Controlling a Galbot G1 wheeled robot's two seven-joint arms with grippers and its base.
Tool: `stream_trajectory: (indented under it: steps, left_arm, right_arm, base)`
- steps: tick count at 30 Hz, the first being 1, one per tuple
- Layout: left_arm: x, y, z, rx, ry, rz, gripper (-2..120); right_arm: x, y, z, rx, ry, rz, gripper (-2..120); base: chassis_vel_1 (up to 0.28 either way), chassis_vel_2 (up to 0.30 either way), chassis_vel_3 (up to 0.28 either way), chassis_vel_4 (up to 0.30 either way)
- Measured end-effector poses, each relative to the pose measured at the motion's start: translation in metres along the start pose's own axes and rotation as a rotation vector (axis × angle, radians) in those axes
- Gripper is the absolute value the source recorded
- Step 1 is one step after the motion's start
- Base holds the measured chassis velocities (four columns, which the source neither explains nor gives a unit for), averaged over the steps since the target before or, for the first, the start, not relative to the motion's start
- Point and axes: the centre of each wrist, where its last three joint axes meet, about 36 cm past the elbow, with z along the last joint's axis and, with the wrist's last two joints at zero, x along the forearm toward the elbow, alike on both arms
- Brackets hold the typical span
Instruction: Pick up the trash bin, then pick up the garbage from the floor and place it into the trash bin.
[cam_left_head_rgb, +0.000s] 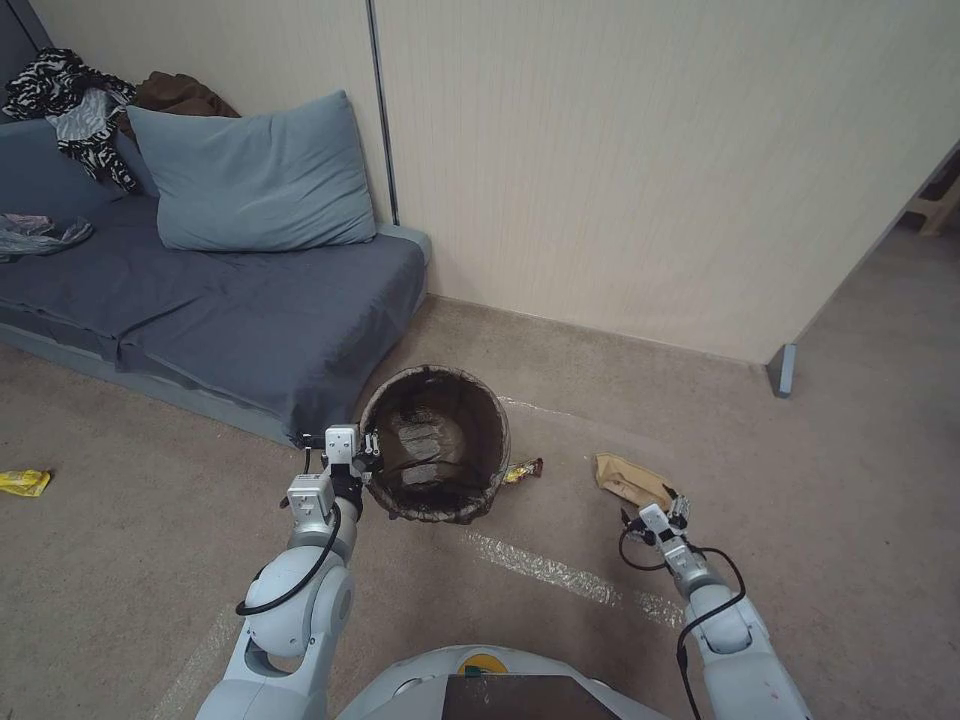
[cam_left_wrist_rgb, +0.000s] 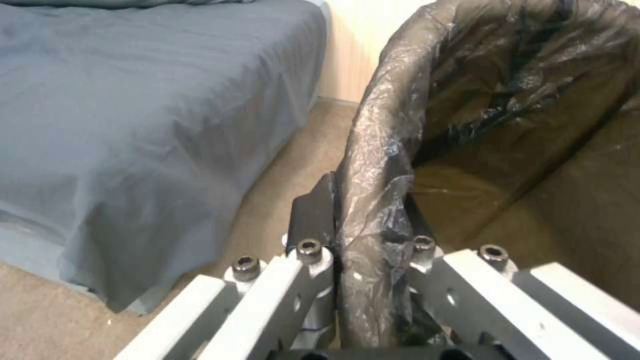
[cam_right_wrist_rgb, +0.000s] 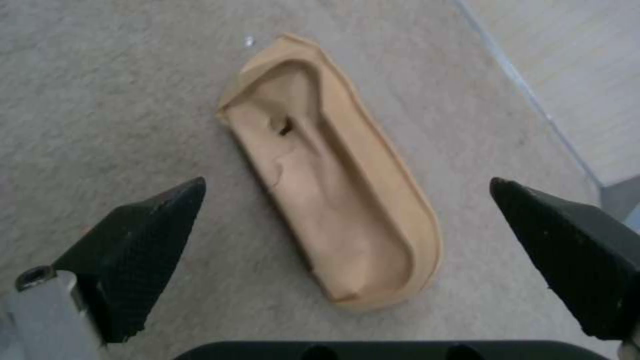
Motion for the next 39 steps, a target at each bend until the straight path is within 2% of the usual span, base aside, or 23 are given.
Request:
stream_trajectory:
  steps: [5,14,27,39]
  left_arm:
    - [0.001,0.000,-0.001,0.000,-0.001,-0.001,6]
    - [0.001,0.000,-0.001,-0.001,-0.001,-0.002,6]
    - [0.001,0.000,0.000,-0.003,0.001,-0.003,6]
    - [0.002,0.000,0.000,-0.007,0.004,-0.004,6]
  right_arm:
    - [-0.011,0.008,0.014,0.007,-0.009,-0.052,100]
    - [-0.017,0.011,0.014,0.002,-0.009,-0.058,100]
    - [-0.031,0.015,0.018,-0.015,0.009,-0.049,100]
    - [-0.053,0.008,0.021,-0.033,0.023,-0.013,100]
  base:
    - [0.000,0.000,0.000,0.000]
    - [0.000,0.000,0.000,0.000]
    - [0.000,0.000,0.000,0.000]
    - [0.000,0.000,0.000,0.000]
